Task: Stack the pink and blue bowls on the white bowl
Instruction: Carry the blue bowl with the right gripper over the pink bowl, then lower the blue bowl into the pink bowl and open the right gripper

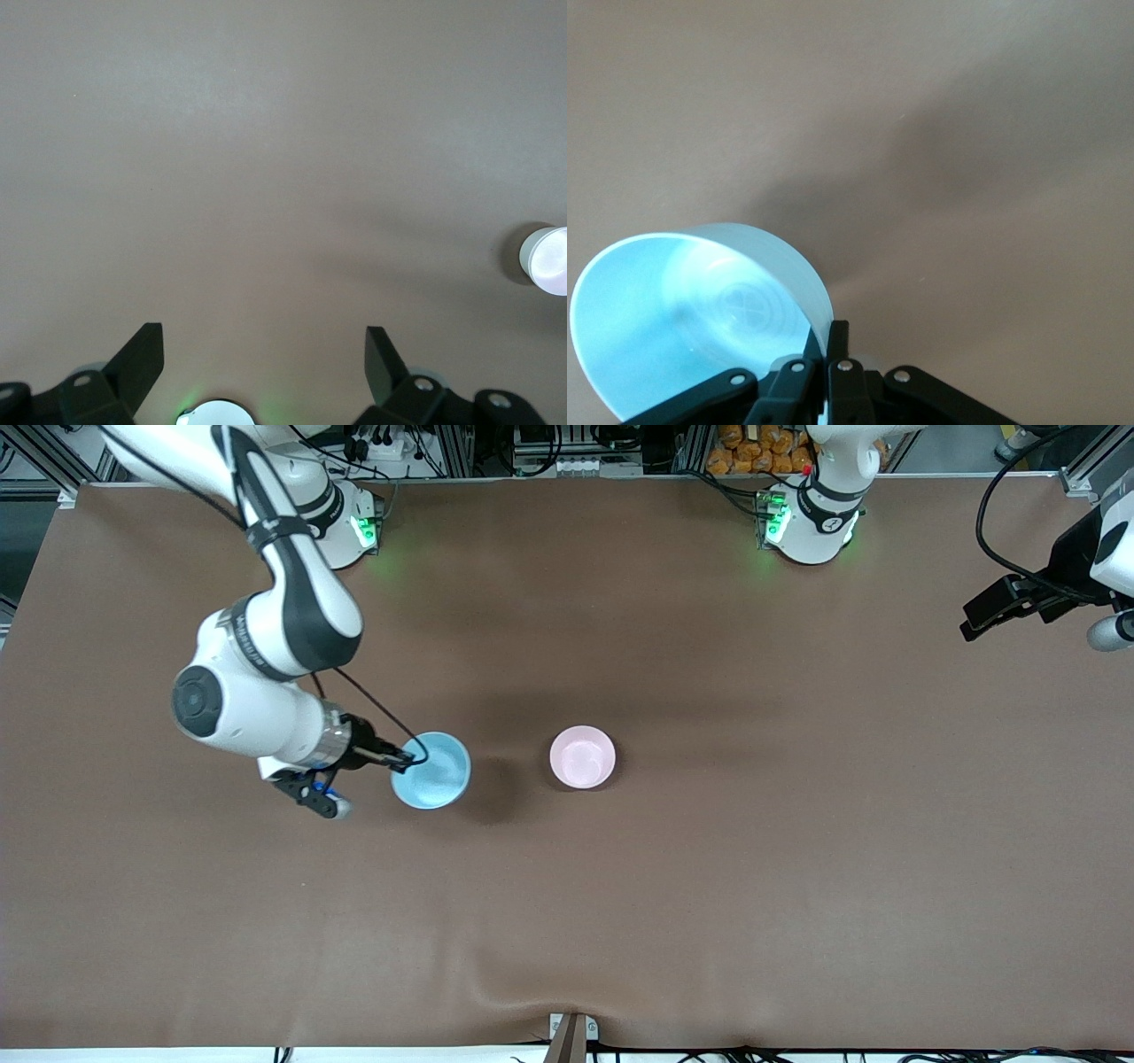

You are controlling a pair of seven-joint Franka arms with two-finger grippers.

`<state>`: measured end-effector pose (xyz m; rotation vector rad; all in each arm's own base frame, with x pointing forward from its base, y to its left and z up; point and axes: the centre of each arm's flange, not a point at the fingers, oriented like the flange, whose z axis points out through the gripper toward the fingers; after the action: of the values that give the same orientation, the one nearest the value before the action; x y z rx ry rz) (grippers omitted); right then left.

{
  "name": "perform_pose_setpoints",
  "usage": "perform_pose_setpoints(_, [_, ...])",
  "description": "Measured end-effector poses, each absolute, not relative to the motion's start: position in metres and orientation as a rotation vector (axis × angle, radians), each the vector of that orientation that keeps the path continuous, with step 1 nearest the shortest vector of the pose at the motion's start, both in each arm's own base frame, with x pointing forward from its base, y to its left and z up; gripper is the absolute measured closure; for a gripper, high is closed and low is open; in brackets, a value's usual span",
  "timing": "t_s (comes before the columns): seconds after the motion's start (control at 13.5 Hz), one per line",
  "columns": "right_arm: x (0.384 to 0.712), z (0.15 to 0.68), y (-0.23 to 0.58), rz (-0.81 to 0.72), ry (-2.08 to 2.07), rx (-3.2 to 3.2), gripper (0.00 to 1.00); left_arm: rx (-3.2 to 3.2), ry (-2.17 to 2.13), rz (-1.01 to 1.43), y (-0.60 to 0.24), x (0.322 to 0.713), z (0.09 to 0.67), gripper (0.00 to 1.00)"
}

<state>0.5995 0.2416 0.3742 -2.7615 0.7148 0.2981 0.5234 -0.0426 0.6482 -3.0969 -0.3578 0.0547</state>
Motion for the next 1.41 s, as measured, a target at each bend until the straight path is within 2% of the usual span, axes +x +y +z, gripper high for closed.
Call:
perform_pose_setpoints(0.3, [0.584, 0.362, 0.320, 0.313, 0.797, -2.750, 0.97, -3.098, -0.358, 0.044, -0.043, 0.524, 0.649, 0.00])
perform_pose_setpoints(0.67, [0.559, 0.288, 0.407, 0.227, 0.936, -2.697, 0.97, -3.100, -0.358, 0.033, -0.043, 0.525, 0.649, 0.00])
perform_pose_setpoints(1.41, [0.521, 0.259, 0.458, 0.267, 0.897, -2.739, 0.97, -3.101, -0.357, 0.023, -0.043, 0.526, 0.650, 0.00])
